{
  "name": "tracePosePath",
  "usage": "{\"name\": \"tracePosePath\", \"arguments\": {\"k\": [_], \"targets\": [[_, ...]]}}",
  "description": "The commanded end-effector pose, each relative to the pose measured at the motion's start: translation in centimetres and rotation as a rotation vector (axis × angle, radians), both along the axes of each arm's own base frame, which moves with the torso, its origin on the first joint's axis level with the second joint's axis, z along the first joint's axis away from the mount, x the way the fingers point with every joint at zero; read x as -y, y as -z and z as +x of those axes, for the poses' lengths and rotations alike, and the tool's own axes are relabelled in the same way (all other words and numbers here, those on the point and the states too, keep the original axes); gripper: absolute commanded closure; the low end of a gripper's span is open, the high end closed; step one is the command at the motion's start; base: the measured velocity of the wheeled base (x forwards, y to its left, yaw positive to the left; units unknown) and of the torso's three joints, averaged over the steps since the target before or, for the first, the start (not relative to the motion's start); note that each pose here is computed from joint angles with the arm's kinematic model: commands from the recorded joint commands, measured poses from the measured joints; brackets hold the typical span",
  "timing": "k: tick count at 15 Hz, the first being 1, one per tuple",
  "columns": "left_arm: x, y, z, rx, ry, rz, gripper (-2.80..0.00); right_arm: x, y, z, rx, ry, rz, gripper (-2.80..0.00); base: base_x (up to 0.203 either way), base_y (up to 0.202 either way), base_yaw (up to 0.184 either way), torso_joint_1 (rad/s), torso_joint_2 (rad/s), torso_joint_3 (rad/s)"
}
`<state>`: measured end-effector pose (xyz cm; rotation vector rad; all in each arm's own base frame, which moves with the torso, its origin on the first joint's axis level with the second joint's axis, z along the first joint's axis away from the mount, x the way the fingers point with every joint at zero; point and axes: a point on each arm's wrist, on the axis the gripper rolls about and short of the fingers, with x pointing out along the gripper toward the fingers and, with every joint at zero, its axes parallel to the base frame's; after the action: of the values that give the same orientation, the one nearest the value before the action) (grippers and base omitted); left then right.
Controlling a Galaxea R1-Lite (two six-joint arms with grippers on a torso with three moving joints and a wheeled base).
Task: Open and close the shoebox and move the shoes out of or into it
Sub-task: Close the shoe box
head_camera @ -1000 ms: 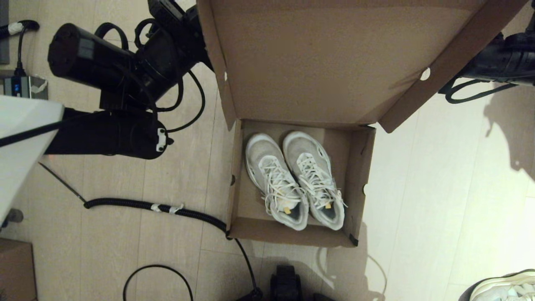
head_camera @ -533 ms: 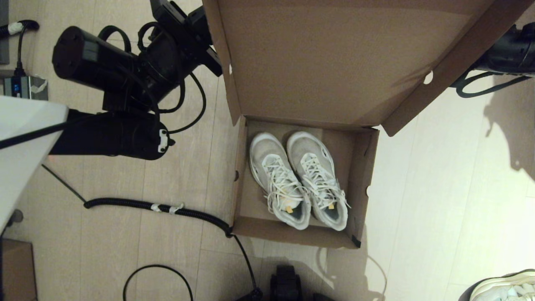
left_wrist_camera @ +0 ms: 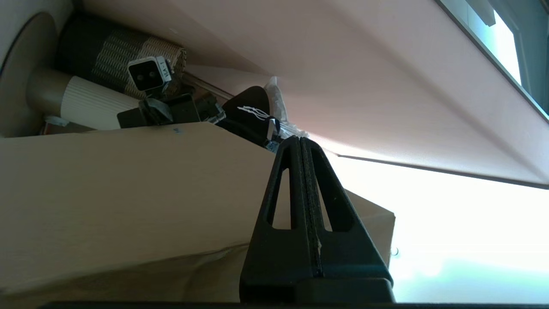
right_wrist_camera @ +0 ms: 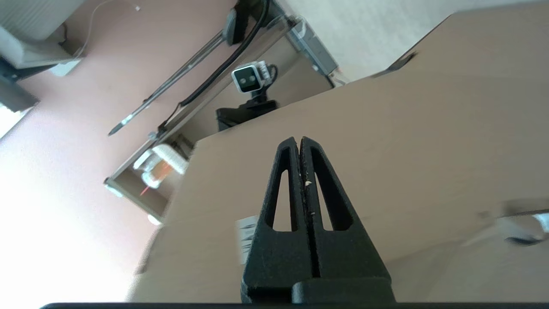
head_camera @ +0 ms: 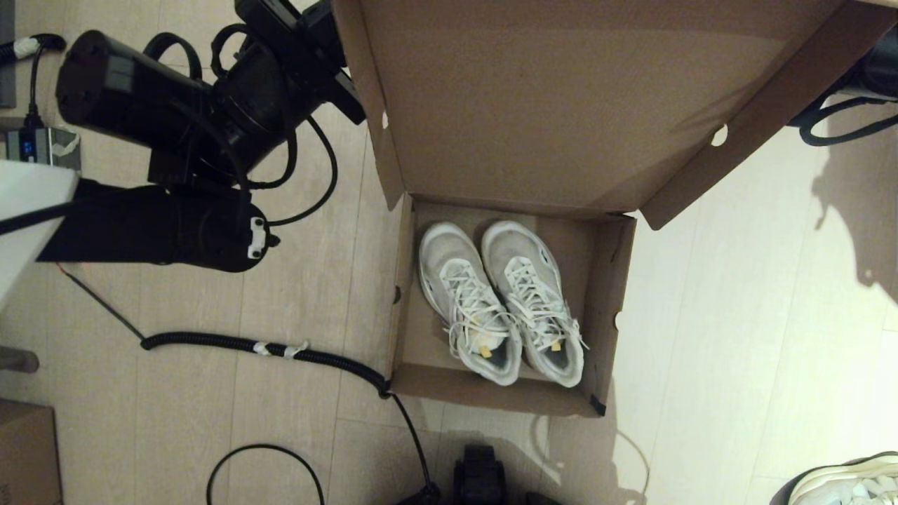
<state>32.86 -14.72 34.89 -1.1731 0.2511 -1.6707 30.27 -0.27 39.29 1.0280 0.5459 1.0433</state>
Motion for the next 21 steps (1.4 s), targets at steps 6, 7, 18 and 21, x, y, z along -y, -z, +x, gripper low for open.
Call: {"name": "tracePosePath", "arguments": {"k": [6, 7, 18, 21], "targets": [[-0.4, -1.0, -3.4, -0.008, 0.034, 0.006, 0.0, -0.4, -1.3, -4.1, 0.007, -0.031, -0.002, 0.0, 0.0, 0.0, 0.0, 0.0, 0.0, 0.0], [-0.5, -1.0, -4.0, -0.018, 0.038, 0.011, 0.0, -0.4, -1.2, -4.9, 0.003, -0.031, -0.001, 0.0, 0.0, 0.0, 0.0, 0.0, 0.0, 0.0], [-1.1, 3.8, -13.7, -0.069, 0.076, 0.12, 0.0, -1.3, 2.3, -14.6, -0.053, -0.04, 0.003, 0.0, 0.0, 0.0, 0.0, 0.0, 0.0, 0.0], [-3.2, 5.0, -17.5, -0.07, 0.068, 0.135, 0.0, -1.5, 2.8, -16.7, -0.044, -0.042, 0.003, 0.0, 0.0, 0.0, 0.0, 0.0, 0.0, 0.0]]}}
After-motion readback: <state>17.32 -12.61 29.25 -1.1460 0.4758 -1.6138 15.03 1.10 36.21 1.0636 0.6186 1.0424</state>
